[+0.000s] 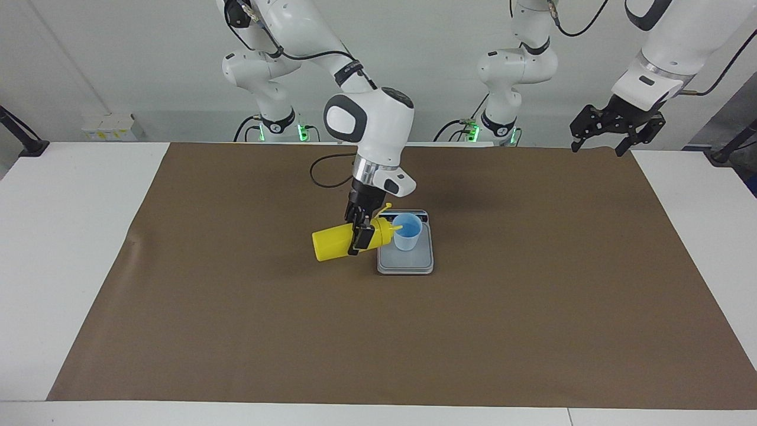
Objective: Pour seasoning into cup on scale with both arms
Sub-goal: 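Tilt the bottle with the right gripper to pour into the cup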
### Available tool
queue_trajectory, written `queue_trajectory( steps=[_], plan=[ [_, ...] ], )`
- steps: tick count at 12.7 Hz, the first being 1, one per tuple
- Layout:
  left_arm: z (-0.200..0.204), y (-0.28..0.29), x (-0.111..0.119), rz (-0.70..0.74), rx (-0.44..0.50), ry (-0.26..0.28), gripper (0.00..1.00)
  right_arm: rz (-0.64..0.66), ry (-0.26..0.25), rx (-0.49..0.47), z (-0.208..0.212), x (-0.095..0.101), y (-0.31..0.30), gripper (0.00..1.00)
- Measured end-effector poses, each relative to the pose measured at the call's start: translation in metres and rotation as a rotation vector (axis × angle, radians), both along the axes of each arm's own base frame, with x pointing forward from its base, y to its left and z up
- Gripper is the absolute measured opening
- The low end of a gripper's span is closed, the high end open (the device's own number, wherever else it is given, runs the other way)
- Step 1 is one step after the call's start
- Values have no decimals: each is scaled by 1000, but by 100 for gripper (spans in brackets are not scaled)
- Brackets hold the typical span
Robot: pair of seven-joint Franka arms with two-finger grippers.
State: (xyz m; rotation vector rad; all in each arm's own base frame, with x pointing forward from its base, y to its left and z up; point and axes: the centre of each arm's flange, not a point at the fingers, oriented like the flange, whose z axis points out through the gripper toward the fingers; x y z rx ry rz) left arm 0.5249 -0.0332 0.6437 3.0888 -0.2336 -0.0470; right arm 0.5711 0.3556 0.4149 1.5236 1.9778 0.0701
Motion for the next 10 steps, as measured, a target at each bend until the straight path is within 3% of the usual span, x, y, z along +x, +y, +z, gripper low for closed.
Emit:
queue_trajectory(
  steps=[4, 10],
  plan=[
    [0, 0, 0, 0, 0, 0, 100, 81, -52, -167, -15, -5, 11, 46],
    [0, 0, 0, 0, 0, 0, 100, 121, -63, -213, -24, -11, 21, 46]
  ],
)
